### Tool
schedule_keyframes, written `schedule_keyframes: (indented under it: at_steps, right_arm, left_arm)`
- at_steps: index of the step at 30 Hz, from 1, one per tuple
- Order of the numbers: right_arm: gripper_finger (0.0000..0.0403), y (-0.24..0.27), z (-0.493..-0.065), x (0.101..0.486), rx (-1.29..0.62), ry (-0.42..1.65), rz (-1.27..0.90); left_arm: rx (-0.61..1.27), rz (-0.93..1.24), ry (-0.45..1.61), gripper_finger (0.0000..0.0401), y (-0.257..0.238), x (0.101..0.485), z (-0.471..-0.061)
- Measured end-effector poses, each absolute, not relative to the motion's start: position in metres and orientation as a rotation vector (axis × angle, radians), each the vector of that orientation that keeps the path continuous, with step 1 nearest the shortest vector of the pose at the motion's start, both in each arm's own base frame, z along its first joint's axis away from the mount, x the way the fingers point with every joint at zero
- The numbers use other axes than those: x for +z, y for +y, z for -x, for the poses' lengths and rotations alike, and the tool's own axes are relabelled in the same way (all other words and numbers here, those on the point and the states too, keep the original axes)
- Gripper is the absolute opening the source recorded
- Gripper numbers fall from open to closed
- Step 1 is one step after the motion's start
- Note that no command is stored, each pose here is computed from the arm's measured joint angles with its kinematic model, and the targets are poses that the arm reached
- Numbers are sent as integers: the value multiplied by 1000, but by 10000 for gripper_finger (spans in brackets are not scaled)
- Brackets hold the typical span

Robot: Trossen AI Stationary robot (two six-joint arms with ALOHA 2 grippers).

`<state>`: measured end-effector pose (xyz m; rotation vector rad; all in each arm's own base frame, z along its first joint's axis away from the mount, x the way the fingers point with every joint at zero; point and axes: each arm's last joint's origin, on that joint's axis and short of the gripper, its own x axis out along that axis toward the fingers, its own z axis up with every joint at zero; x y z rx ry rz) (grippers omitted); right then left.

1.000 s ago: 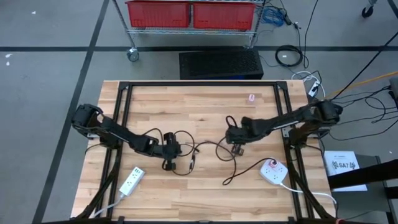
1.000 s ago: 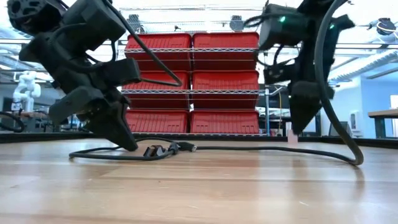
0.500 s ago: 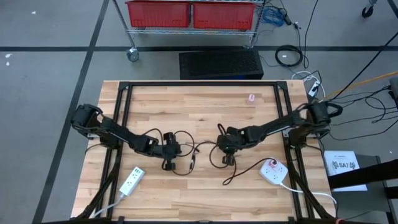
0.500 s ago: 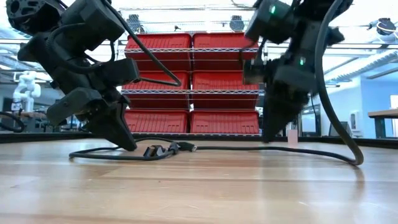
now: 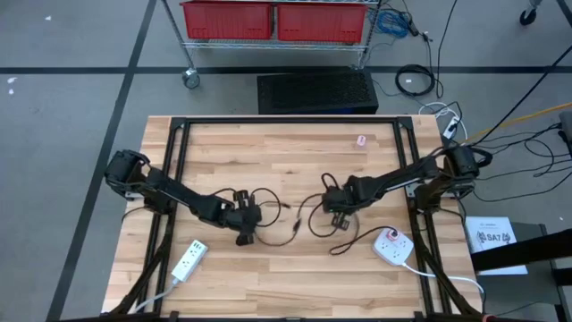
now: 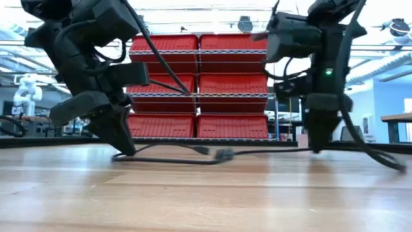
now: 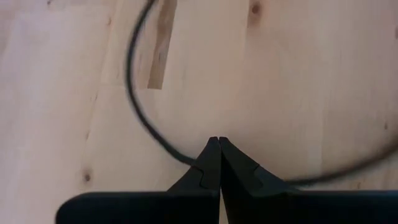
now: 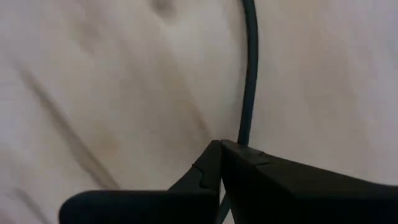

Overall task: Insert USB
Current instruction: Adjust the right black USB cable

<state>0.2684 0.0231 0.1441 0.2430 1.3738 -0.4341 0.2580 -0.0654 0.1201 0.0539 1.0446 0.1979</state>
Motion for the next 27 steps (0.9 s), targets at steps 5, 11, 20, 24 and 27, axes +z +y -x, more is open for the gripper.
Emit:
schedule_keyframes:
  at_steps: [5,11,20,24,27]
  right_arm:
    - [0,21,-246,149,-577,1533,-210]
    - [0,28,-229,152,-657,1663,-180]
    - [0,47,-217,155,-655,1765,-199]
    - [0,58,-210,160,-628,1748,-213]
    - [0,64,-205,171,-618,1667,-238]
  left_arm:
    - [237,-57,1097,4,-65,121,-255]
    - [292,-71,1166,4,-69,120,-244]
    - [330,-60,1163,4,-70,147,-221]
    - [420,-48,1119,4,-67,166,-205]
    - [406,-12,1016,4,-70,180,-203]
